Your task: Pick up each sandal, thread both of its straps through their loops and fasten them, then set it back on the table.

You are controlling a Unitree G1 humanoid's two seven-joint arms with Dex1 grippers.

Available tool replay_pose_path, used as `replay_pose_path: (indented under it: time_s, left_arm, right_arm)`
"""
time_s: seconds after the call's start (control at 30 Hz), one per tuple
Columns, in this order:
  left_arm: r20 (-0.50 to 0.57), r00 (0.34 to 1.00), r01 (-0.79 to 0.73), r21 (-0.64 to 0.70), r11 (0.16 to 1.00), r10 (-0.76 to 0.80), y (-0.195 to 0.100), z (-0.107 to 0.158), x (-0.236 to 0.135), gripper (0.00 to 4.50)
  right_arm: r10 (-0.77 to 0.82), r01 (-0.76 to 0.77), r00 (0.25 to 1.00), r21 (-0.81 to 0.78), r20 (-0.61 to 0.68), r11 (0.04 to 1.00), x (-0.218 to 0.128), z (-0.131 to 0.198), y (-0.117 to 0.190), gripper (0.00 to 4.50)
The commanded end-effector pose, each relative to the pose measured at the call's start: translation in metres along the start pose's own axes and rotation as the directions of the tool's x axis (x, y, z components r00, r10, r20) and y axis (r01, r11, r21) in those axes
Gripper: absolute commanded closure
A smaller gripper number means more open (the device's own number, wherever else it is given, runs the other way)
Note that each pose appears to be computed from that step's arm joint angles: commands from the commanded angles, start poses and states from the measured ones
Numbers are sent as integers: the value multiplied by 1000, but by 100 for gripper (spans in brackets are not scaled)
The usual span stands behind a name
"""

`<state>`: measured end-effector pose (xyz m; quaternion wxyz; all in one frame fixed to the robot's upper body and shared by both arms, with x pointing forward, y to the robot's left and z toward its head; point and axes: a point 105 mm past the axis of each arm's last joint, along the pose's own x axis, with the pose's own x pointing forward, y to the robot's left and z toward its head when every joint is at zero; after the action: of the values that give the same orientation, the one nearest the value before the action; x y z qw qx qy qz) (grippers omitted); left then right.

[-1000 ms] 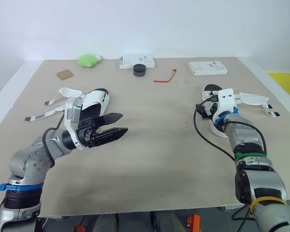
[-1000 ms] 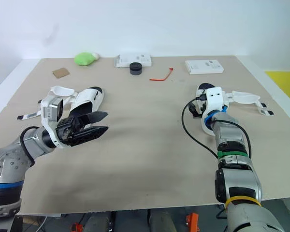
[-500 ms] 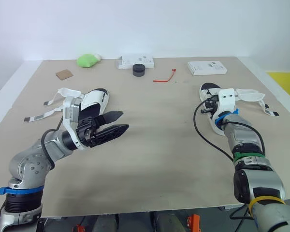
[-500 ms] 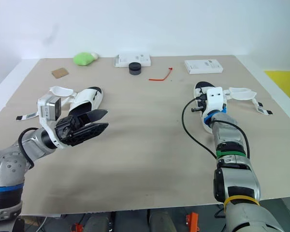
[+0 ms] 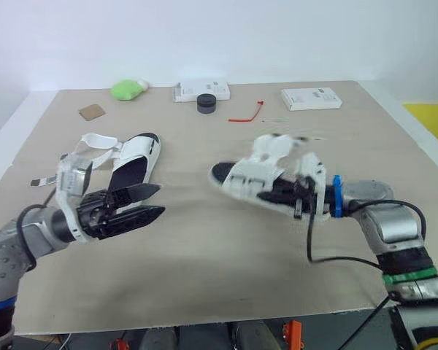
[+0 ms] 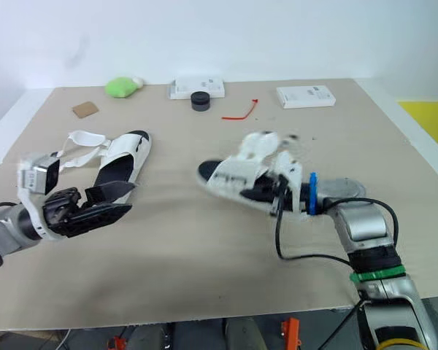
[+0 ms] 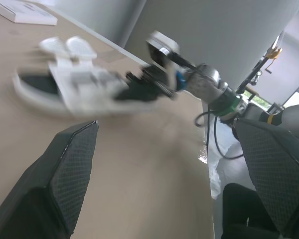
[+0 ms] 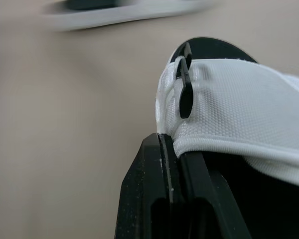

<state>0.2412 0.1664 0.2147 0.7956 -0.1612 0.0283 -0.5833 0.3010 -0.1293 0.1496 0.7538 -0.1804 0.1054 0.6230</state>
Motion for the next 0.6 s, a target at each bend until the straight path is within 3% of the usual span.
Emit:
replay_pose_path:
  time_s: [0.03,0.13,0.27,0.37,0.6]
  left_arm:
    - [-9,999,31,22,999,-31,-11,10,-6,0]
    - [-82,996,45,23,999,-43,-16,2,-8,0]
    - [-172,984,49,30,998,-43,-16,-10,-11,0]
    - [-253,967,33,90,995,-9,-9,-23,-12,0]
    - [-333,943,108,234,966,-25,5,-46,6,0]
  right_arm:
    - [191,-197,980,-126,-62,972,4,7,30,447]
    - [302,-315,948,-157,-100,936,7,6,47,447]
    - [339,-357,932,-161,-130,920,9,3,49,447]
    - [313,-332,941,-167,-130,929,15,1,39,447]
    - [306,-317,947,-135,-97,939,18,1,35,447]
